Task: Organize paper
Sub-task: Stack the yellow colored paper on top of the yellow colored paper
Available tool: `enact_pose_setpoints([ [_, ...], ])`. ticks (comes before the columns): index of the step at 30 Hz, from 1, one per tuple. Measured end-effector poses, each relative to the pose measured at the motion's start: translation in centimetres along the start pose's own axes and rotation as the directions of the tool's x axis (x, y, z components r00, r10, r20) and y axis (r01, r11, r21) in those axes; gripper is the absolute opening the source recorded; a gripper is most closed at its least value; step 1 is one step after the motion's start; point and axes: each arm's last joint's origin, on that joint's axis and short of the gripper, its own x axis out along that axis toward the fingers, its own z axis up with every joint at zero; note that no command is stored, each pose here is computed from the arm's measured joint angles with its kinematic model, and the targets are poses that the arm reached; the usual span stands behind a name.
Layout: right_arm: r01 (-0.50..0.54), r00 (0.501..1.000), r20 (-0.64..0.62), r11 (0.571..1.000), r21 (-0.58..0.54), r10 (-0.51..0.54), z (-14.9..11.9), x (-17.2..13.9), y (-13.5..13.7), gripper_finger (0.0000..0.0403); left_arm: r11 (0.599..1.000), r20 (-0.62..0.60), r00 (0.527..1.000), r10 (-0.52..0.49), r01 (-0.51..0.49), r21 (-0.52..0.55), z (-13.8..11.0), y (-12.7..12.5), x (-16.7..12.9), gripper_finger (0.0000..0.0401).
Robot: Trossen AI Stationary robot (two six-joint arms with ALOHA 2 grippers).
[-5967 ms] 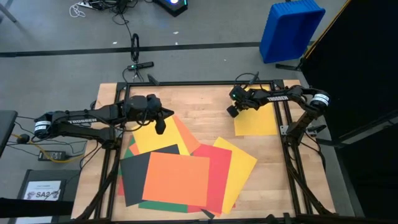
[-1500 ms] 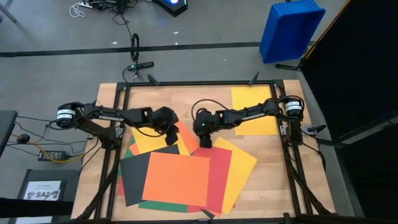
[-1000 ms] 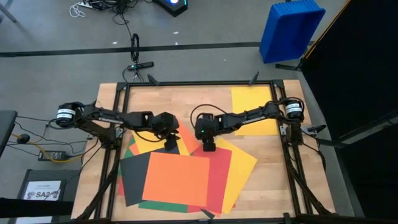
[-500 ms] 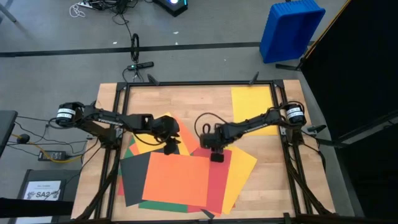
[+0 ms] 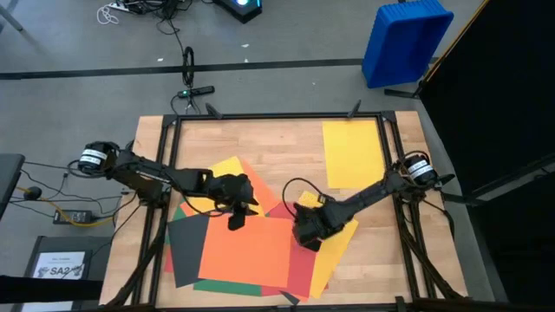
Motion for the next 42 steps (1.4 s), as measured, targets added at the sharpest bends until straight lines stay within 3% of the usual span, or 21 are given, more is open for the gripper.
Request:
enact_pose_setpoints([
  [7,0.060,0.998,0.022,0.987,0.152,-0.064,-3.2,-1.3,1.8,0.0096,0.998,-0.025,0.999,-0.031,0.032,0.050,-0.6,-1.1,1.4,0.0147],
  [13,0.120,0.989,0.044,0.945,0.304,-0.140,-5.7,-2.2,2.6,0.0132,0.997,-0.040,0.998,-0.044,0.046,0.062,-0.2,-1.8,2.4,0.0147],
  [27,0.173,0.968,0.037,0.773,0.610,-0.247,-10.1,-3.0,3.1,0.0160,0.990,-0.017,0.995,-0.096,0.097,0.100,0.6,-3.8,4.7,0.0147],
  [33,0.239,0.963,-0.068,0.717,0.655,-0.260,-11.1,-1.9,2.5,0.0163,0.989,-0.049,0.994,-0.101,0.106,0.105,-0.2,-3.9,5.8,0.0147],
  [42,0.241,0.964,-0.077,0.709,0.663,-0.256,-11.0,-1.9,2.4,0.0162,0.989,-0.060,0.993,-0.099,0.105,0.104,-0.4,-3.9,5.9,0.0147],
])
